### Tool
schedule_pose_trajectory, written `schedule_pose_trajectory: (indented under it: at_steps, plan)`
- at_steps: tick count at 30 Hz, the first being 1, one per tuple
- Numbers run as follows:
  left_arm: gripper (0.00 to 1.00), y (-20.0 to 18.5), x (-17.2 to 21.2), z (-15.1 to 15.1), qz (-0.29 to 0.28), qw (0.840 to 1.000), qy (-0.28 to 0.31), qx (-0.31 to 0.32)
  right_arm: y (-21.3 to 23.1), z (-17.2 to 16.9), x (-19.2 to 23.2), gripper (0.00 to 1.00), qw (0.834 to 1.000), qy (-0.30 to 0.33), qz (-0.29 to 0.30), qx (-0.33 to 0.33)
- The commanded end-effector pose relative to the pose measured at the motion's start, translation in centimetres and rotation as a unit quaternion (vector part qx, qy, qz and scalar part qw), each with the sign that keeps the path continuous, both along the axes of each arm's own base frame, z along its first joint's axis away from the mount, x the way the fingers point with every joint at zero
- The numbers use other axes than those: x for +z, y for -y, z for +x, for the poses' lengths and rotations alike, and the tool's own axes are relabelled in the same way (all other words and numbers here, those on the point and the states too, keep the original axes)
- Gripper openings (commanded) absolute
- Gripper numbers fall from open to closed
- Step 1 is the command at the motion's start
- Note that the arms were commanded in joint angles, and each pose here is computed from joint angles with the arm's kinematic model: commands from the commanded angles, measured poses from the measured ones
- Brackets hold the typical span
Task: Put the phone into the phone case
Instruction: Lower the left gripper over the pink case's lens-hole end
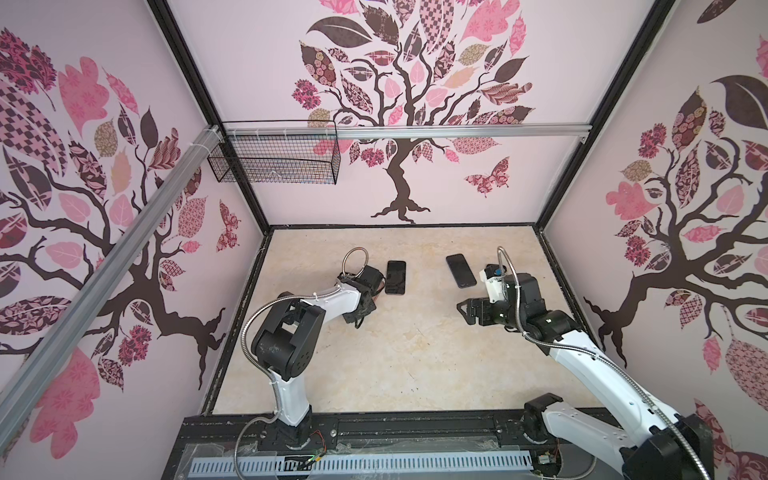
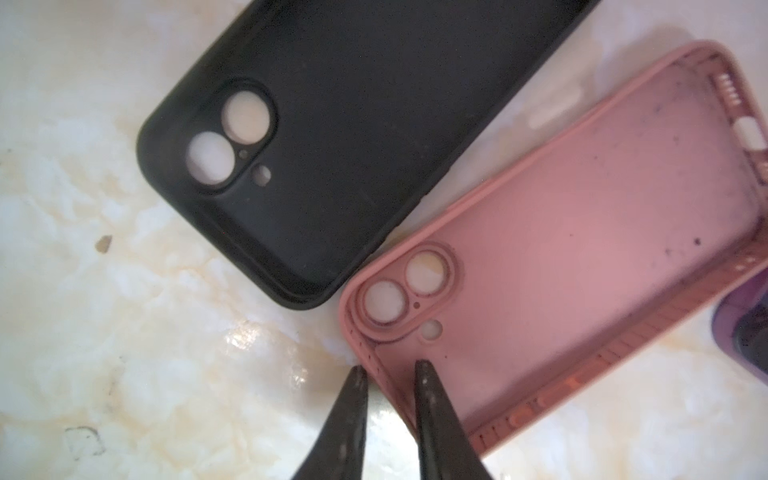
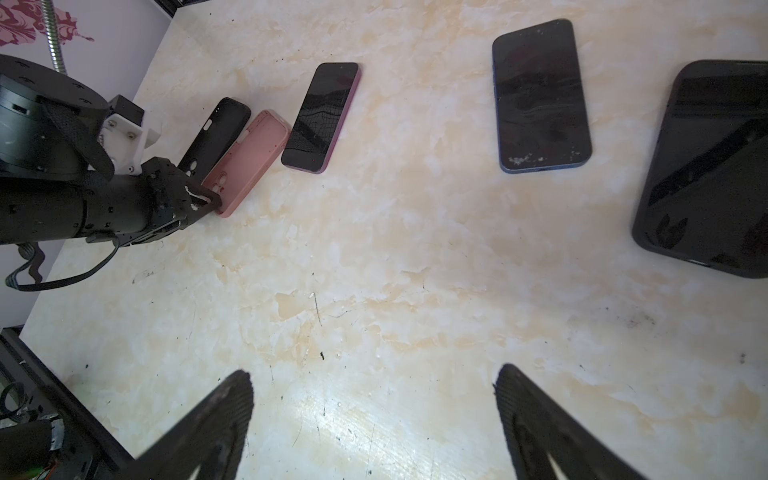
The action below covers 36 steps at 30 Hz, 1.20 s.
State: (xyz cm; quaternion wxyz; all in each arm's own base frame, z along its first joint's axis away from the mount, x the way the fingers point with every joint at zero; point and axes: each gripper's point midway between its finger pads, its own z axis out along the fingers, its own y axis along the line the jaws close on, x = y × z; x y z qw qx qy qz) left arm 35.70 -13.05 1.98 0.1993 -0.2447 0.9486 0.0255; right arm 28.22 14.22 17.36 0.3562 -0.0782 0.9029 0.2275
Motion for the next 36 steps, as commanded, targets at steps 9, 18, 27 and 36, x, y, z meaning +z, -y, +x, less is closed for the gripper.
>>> schedule_pose_trajectory:
  at_steps: [9, 18, 27, 36]
  plan:
    - [0.05, -1.4, -0.3, -2.1, 0.019, 1.0, -0.014, -0.018, -0.2, -0.3, 0.4, 0.94, 1.0, 0.008, 0.004, 0.008]
    - [0.0, -2.3, 2.1, -4.1, 0.026, 0.998, -0.015, -0.055, 0.1, -0.3, 0.0, 0.94, 1.0, 0.001, -0.005, 0.003]
    - [0.0, 0.7, 5.0, -6.5, 0.009, 0.984, -0.034, -0.175, 0.6, 0.0, -0.5, 0.93, 1.0, -0.006, -0.02, -0.01]
    - [0.0, 4.2, 5.3, -10.8, -0.003, 0.966, -0.036, -0.255, 1.0, -0.1, -0.8, 0.94, 0.999, -0.01, -0.031, -0.016]
